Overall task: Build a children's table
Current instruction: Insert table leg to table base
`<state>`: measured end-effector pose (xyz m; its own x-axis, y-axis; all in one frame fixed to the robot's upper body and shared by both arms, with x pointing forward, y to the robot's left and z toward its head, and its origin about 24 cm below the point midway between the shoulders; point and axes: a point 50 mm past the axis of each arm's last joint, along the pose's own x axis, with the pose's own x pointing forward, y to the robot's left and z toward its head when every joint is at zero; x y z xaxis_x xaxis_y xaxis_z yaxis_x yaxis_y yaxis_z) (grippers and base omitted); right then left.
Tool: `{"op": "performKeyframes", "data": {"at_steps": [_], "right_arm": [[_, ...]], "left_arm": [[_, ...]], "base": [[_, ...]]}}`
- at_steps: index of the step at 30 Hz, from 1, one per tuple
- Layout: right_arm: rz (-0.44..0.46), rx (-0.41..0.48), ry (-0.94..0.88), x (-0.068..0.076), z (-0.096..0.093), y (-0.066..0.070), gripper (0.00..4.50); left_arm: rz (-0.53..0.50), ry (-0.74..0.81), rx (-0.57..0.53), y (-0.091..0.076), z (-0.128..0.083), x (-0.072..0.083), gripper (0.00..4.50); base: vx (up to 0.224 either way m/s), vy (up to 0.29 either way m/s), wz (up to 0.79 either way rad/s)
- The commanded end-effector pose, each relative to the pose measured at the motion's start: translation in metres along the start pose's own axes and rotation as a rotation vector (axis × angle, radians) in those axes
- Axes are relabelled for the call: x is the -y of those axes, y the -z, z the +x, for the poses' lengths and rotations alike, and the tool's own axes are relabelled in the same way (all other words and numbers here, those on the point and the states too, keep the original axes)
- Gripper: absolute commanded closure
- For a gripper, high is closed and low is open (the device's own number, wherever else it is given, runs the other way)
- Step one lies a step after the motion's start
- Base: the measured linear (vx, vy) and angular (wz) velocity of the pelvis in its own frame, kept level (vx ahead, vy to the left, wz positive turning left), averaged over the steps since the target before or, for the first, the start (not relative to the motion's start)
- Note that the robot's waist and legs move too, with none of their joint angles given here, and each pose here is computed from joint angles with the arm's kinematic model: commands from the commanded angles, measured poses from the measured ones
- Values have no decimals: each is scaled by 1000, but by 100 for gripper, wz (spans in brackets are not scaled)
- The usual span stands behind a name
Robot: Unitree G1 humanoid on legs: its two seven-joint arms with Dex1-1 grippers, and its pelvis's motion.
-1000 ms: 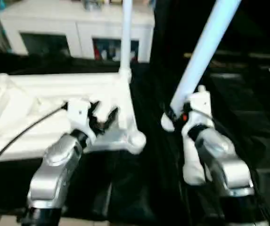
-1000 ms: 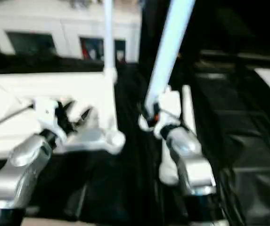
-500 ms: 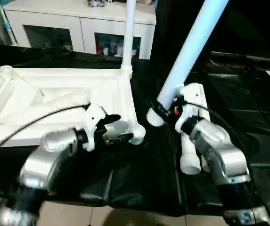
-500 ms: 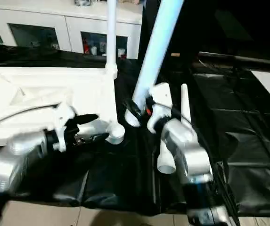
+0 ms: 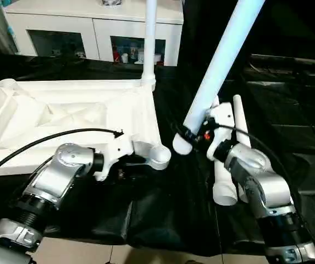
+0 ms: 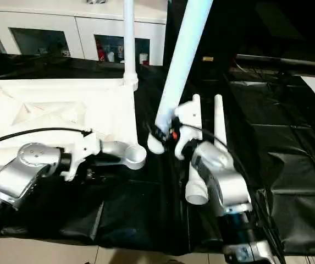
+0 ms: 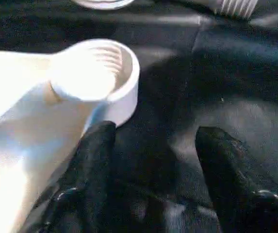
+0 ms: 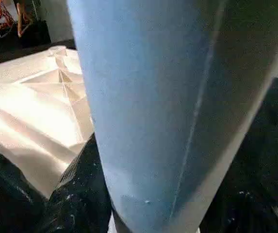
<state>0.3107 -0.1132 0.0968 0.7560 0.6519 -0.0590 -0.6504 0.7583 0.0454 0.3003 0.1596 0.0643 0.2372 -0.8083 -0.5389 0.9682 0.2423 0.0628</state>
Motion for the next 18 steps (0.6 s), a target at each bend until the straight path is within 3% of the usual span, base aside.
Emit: {"op": "performKeyframes", "data": {"at_steps": [1, 13, 18], "right_arm": [[-18, 25, -18, -1, -2, -8, 264], [-15, 14, -72, -6, -1, -6, 264], [-4, 22, -89, -7, -2, -9, 264]], "left_arm": [[25, -8, -12, -3, -4, -5, 183], [38, 10, -12, -4, -6, -7, 283], [79, -39, 49, -20, -11, -17, 316]], "base": [[0, 0, 0], [0, 0, 0], [0, 0, 0]]}}
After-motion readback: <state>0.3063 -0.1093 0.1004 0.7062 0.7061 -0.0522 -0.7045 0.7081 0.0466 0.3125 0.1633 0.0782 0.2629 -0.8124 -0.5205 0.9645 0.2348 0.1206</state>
